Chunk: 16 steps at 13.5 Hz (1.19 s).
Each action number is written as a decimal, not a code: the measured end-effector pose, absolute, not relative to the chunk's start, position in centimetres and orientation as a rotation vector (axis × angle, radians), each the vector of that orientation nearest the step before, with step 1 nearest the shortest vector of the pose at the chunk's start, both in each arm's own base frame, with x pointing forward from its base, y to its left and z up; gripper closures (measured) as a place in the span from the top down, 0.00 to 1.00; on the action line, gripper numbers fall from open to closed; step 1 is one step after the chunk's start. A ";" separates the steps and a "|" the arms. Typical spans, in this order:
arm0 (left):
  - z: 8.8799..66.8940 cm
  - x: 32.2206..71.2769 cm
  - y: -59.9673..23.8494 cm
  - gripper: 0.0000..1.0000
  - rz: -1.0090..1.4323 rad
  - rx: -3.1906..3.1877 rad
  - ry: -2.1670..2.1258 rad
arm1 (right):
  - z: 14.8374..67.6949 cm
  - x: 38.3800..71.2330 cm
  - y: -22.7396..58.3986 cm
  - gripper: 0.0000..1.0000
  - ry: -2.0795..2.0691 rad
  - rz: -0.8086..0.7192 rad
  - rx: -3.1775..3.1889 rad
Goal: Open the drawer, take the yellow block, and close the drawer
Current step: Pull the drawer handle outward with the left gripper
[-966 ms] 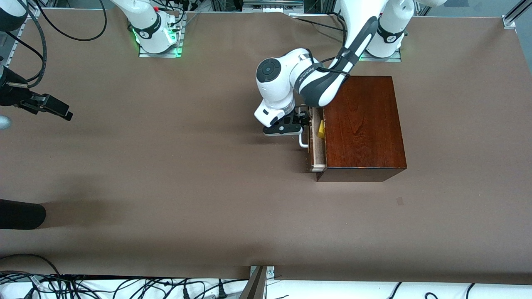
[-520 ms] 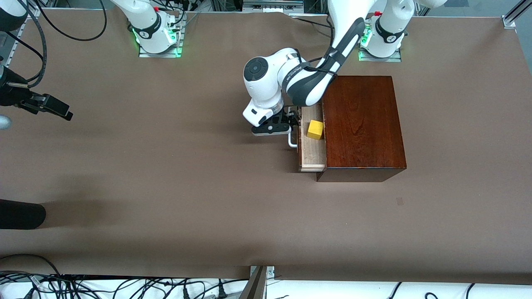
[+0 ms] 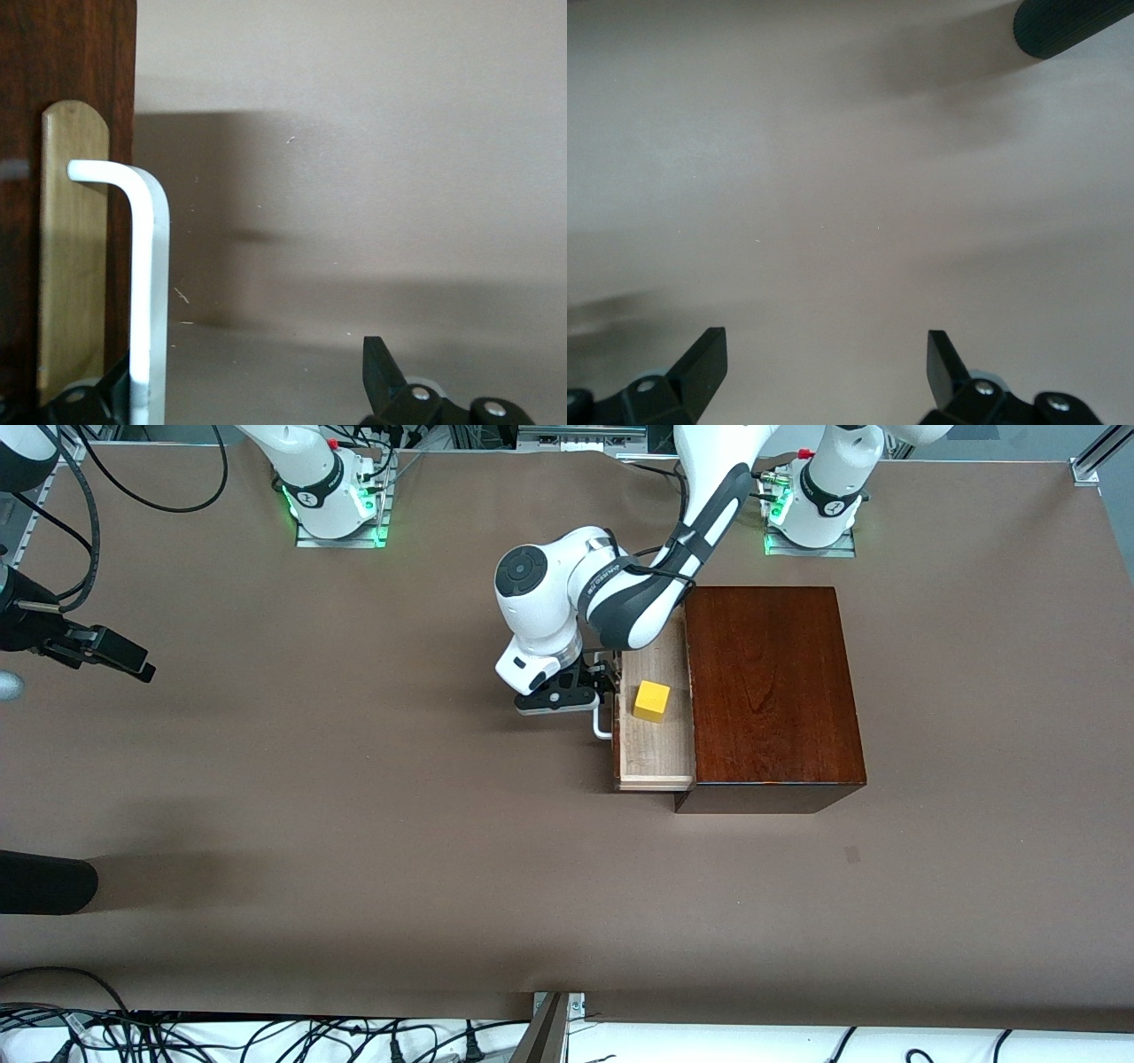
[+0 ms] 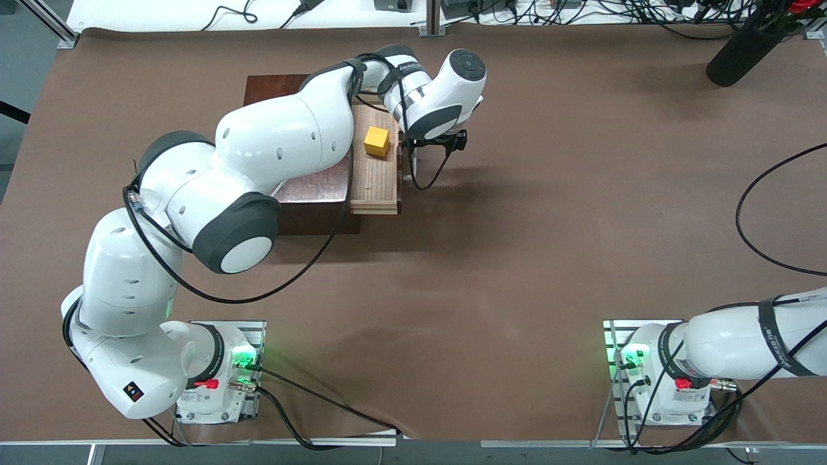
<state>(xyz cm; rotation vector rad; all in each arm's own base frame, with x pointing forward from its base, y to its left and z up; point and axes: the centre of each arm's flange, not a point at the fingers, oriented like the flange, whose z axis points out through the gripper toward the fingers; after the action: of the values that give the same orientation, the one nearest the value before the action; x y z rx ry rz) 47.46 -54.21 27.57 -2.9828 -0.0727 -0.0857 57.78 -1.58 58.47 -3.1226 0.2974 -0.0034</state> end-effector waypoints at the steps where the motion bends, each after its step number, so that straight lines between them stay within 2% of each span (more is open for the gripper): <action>1: 27.7 47.5 -54.5 1.00 -0.086 -2.990 -0.076 | 58.5 57.8 -1.6 1.00 0.297 -0.004 -3.123; 16: 28.4 47.4 -55.7 1.00 -0.092 -3.006 -0.091 | 58.5 57.8 -1.4 1.00 0.293 -0.003 -3.123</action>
<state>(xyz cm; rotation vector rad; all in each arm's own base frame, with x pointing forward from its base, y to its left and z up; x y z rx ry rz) 47.40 -55.69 28.37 -3.0055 -0.0908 -0.0920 57.78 -1.42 58.47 -3.1229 0.2934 -0.0034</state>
